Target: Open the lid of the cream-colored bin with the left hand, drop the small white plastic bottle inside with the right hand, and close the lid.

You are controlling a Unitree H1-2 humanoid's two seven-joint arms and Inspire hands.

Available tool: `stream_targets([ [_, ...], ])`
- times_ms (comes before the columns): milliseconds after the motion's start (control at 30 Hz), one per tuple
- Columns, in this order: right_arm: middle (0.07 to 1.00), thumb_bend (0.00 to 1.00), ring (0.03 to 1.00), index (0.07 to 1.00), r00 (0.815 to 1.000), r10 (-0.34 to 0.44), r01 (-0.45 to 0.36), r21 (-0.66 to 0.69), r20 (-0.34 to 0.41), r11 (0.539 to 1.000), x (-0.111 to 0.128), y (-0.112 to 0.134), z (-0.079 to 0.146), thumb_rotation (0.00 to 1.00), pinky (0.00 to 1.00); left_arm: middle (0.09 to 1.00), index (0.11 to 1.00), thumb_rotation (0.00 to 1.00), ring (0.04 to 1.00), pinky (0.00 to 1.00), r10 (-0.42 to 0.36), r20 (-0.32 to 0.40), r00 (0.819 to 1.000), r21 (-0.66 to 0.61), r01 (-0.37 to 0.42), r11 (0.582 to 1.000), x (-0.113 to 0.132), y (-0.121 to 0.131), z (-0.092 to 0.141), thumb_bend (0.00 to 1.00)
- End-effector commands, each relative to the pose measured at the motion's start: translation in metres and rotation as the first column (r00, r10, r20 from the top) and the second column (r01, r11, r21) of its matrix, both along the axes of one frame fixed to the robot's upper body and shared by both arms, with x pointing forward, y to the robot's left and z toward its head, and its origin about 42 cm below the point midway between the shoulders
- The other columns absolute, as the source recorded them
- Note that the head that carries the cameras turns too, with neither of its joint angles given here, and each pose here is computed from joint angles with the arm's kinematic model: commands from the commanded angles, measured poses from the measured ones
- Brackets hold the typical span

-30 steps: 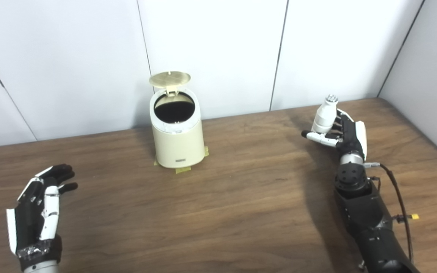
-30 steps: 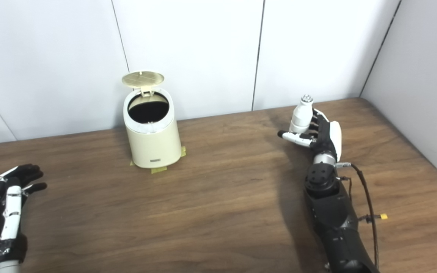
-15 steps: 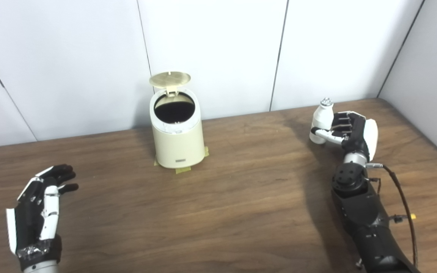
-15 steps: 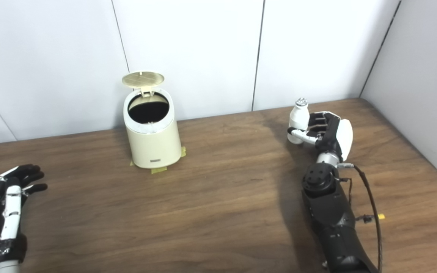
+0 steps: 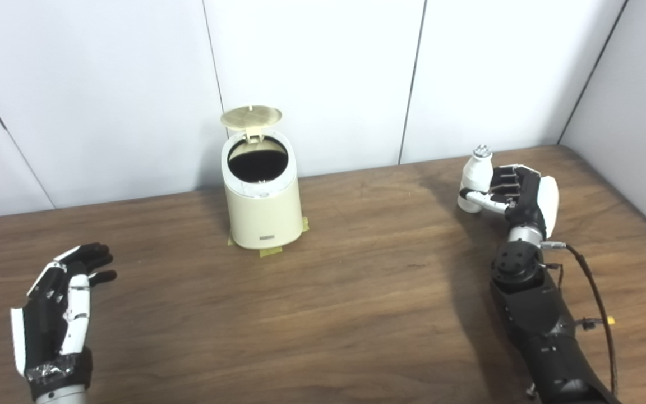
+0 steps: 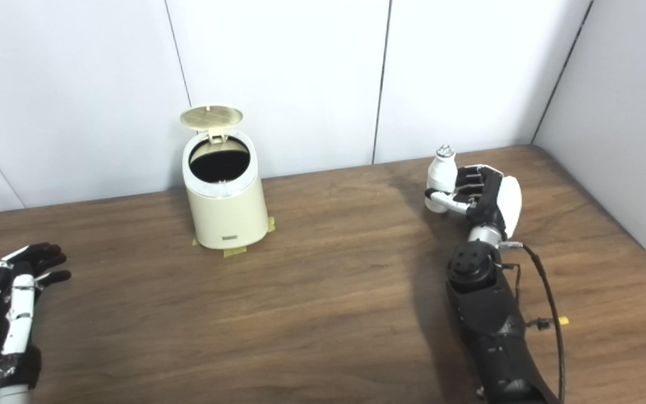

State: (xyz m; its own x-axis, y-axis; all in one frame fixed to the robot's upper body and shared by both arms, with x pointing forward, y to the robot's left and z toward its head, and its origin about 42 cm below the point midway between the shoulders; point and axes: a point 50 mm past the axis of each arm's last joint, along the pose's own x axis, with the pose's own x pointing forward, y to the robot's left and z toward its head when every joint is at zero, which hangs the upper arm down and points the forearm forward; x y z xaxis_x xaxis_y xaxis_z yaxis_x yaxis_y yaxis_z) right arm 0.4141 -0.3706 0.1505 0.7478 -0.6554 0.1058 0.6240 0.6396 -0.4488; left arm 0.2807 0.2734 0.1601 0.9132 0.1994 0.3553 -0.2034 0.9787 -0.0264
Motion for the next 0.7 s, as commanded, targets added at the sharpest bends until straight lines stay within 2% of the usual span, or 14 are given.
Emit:
stream_targets([
  [0,0.533,0.52,0.54,0.461,0.993,0.037,-0.034,-0.029,0.108,0.999,0.008,0.004,0.029,0.0,0.47,0.682,0.653,0.52,0.688,0.61,-0.012,0.066,0.998,0.02,0.011,1.0,0.006,-0.002,0.015,0.17],
  [133,0.538,0.52,0.557,0.456,0.986,0.074,-0.068,-0.046,0.148,0.997,0.005,0.016,0.037,0.0,0.49,0.68,0.65,0.52,0.683,0.6,-0.003,0.066,0.998,0.03,0.001,1.0,0.005,-0.002,0.017,0.16],
  [433,0.492,0.53,0.432,0.478,0.947,0.214,-0.193,-0.109,0.238,0.975,0.004,0.046,0.072,0.0,0.35,0.685,0.654,0.55,0.689,0.6,-0.004,0.075,0.997,0.04,0.001,0.999,0.006,-0.004,0.02,0.16],
  [567,0.477,0.53,0.424,0.488,0.92,0.272,-0.247,-0.121,0.281,0.961,0.003,0.064,0.087,0.0,0.35,0.676,0.645,0.54,0.679,0.59,0.002,0.079,0.997,0.037,-0.005,0.999,0.006,-0.006,0.02,0.15],
  [667,0.457,0.53,0.405,0.504,0.891,0.322,-0.299,-0.12,0.32,0.947,0.0,0.077,0.098,0.0,0.34,0.679,0.646,0.55,0.687,0.6,0.003,0.075,0.997,0.033,-0.005,0.999,0.006,-0.008,0.021,0.16],
])
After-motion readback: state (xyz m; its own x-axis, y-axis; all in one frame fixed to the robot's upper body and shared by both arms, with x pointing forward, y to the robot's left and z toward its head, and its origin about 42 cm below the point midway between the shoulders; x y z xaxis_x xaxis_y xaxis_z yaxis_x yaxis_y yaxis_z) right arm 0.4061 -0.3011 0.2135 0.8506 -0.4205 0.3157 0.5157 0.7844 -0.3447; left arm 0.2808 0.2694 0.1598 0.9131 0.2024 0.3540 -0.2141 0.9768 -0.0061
